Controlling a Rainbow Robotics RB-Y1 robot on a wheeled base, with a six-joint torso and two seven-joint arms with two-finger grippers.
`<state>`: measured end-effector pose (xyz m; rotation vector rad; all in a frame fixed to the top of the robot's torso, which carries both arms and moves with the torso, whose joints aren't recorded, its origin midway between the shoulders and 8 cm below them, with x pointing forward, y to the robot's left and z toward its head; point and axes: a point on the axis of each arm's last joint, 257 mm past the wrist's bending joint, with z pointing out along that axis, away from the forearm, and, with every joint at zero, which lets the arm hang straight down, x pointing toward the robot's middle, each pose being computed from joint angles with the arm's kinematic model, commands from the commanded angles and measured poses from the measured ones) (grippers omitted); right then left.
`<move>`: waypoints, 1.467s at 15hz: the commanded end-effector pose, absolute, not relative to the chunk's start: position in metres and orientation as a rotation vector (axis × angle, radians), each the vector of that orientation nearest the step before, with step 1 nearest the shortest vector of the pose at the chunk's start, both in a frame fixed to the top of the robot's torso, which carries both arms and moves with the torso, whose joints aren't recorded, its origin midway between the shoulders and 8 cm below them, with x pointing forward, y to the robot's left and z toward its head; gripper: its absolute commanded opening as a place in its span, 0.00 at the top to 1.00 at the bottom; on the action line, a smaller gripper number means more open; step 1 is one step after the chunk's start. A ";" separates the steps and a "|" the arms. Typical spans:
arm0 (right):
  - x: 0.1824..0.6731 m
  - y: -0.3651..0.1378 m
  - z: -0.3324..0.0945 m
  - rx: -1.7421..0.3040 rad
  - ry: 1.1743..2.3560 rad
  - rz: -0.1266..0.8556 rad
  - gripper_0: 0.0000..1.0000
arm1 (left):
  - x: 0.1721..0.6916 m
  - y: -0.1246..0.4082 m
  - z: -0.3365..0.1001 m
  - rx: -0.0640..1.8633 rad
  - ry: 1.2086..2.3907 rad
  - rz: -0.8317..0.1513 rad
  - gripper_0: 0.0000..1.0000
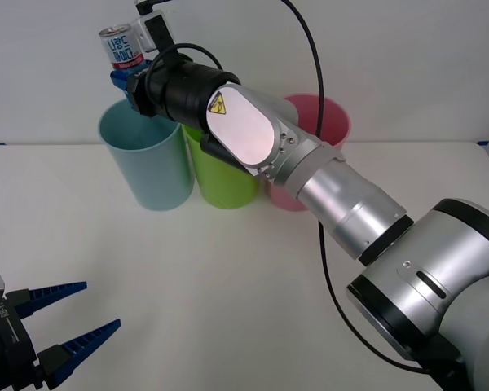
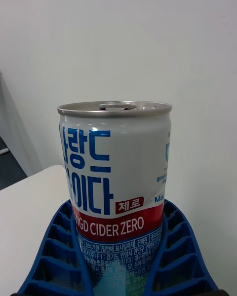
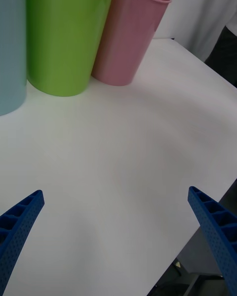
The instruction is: Put cans in the blue bin and PET bottles in the pink bin and trash in the green bin.
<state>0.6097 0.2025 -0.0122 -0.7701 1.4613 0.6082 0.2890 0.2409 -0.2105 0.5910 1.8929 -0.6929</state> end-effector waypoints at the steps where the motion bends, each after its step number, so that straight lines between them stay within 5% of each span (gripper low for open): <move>1: 0.612 0.209 -0.017 -0.783 1.480 0.593 1.00 | 0.289 0.241 -0.210 0.591 1.893 -0.693 0.00; 10: 0.620 0.205 -0.020 -0.775 1.509 0.571 0.98 | 0.289 0.241 -0.210 0.591 1.893 -0.693 0.00; 11: 0.621 0.205 -0.021 -0.770 1.512 0.575 0.41 | 0.289 0.241 -0.210 0.591 1.893 -0.693 0.00; 13: 0.621 0.205 -0.019 -0.763 1.508 0.576 0.15 | 0.289 0.241 -0.210 0.591 1.893 -0.693 0.00; 16: 0.621 0.205 -0.019 -0.764 1.506 0.574 0.03 | 0.289 0.241 -0.210 0.591 1.893 -0.693 0.00; 22: 0.620 0.206 -0.019 -0.763 1.507 0.579 0.00 | 0.289 0.241 -0.210 0.591 1.893 -0.693 0.00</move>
